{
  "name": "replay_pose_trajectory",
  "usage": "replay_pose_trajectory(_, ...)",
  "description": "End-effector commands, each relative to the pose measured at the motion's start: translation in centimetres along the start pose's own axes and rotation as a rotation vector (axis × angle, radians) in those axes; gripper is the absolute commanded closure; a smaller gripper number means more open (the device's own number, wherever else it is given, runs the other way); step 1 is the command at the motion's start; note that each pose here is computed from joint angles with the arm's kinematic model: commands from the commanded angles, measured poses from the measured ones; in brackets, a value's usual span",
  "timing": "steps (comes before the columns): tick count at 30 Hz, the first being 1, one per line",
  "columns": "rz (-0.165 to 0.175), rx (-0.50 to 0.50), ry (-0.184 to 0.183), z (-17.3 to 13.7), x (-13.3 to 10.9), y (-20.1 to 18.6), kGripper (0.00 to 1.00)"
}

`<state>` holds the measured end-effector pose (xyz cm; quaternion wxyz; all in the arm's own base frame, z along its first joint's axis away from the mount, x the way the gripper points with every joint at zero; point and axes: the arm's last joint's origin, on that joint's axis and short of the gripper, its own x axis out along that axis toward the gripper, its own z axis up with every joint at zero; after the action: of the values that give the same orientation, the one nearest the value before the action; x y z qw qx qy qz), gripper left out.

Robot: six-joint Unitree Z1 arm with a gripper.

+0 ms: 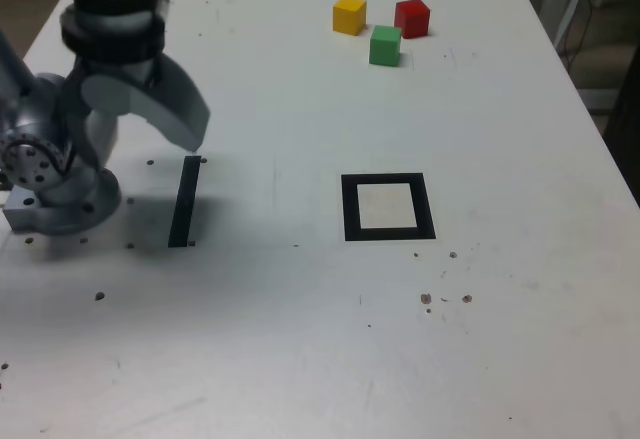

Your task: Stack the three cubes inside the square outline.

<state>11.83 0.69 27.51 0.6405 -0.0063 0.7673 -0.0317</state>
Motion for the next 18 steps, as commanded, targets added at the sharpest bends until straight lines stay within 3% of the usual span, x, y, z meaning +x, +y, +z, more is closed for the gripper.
replay_pose_trajectory(1,-0.003,0.001,0.017,0.6,-0.5,0.1,0.01)
replay_pose_trajectory(5,0.011,0.003,0.088,2.1,-2.3,0.3,0.01)
replay_pose_trajectory(7,0.024,0.010,0.100,2.8,-3.3,0.5,0.01)
replay_pose_trajectory(13,0.059,0.037,0.023,4.7,-6.2,0.9,0.00)
replay_pose_trajectory(18,0.057,0.044,0.007,6.8,-7.8,1.8,0.00)
